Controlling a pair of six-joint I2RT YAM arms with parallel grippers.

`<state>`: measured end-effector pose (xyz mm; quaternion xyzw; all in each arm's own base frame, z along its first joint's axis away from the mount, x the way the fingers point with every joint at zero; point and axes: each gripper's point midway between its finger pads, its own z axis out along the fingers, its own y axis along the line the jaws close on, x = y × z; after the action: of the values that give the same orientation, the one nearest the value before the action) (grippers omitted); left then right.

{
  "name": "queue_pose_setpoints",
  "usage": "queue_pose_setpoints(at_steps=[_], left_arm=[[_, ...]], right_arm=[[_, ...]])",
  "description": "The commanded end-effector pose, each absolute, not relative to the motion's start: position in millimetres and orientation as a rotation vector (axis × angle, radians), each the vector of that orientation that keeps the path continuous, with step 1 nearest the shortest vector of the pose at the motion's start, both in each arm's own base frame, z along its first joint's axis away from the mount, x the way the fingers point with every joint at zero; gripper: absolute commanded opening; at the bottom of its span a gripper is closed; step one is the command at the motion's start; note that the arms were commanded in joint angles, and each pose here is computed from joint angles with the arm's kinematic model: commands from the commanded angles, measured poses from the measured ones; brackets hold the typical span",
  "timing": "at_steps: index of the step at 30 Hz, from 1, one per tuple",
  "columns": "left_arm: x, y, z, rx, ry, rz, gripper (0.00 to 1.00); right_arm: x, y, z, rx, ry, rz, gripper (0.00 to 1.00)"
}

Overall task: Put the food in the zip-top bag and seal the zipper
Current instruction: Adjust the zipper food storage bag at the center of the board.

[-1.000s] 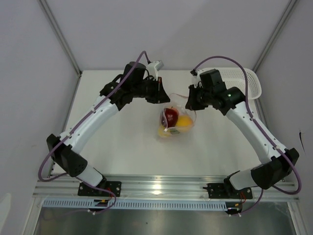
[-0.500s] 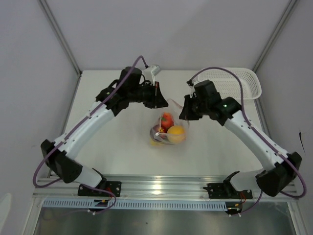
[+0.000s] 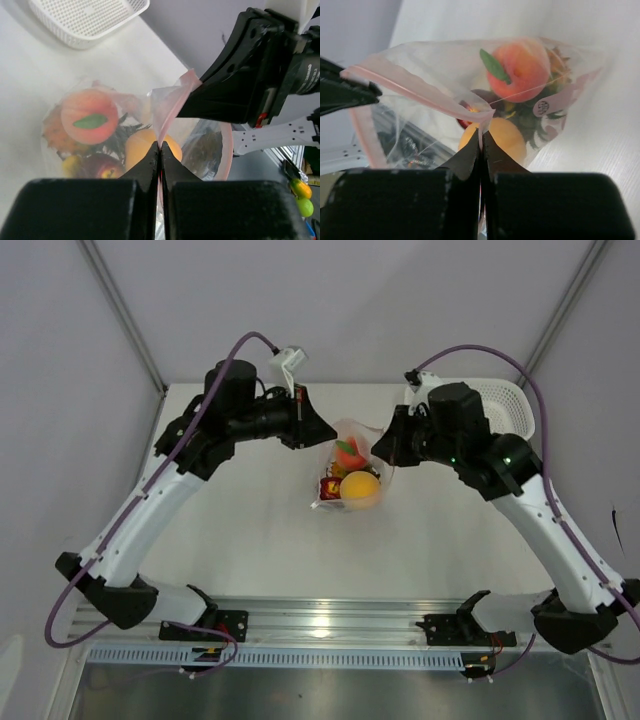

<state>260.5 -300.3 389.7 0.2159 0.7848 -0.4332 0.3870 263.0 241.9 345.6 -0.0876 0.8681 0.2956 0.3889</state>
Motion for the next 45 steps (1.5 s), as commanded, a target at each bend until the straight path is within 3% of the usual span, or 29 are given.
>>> queue_pose_setpoints(at_steps=[1, 4, 10, 14, 23, 27, 32, 35, 37, 38, 41, 45], left_arm=[[241.2, -294.1, 416.8, 0.579, 1.885, -1.168, 0.01], [248.2, -295.8, 387.8, 0.571, 1.959, -1.141, 0.01], [264.8, -311.7, 306.5, 0.544, 2.140, -1.146, 0.01], [272.5, -315.2, 301.9, 0.537, 2.145, -1.134, 0.01], [259.5, -306.9, 392.8, 0.585, 1.956, -1.154, 0.01], [255.5, -303.9, 389.2, 0.584, 1.949, -1.158, 0.01], [260.4, -307.2, 356.5, 0.609, 2.023, -1.132, 0.15], [265.3, -299.4, 350.3, 0.575, 2.006, -1.074, 0.60], [261.9, -288.6, 360.7, 0.567, 1.916, -1.036, 0.71], [264.0, -281.7, 367.7, 0.540, 1.877, -0.997, 0.89], [256.6, -257.0, 379.4, 0.488, 1.739, -0.919, 1.00], [246.2, -234.5, 382.4, 0.462, 1.662, -0.849, 0.99]], right_arm=[[241.2, 229.8, 385.4, -0.194, 2.103, 0.818, 0.00], [238.9, 226.6, 375.1, -0.176, 2.122, 0.809, 0.00], [247.8, 227.0, 286.5, -0.115, 2.295, 0.710, 0.00], [250.0, 230.5, 257.6, -0.108, 2.347, 0.695, 0.00], [254.0, 221.4, 334.3, -0.126, 2.197, 0.694, 0.00], [247.4, 217.6, 353.3, -0.101, 2.155, 0.731, 0.00], [244.0, 217.4, 346.7, -0.053, 2.170, 0.756, 0.00], [242.7, 217.6, 339.3, -0.025, 2.184, 0.768, 0.00], [241.6, 218.9, 335.8, -0.013, 2.193, 0.776, 0.00], [241.6, 218.9, 334.7, -0.005, 2.197, 0.779, 0.00], [241.6, 220.1, 332.9, 0.027, 2.209, 0.791, 0.00], [245.2, 221.1, 329.1, 0.094, 2.227, 0.803, 0.00]])
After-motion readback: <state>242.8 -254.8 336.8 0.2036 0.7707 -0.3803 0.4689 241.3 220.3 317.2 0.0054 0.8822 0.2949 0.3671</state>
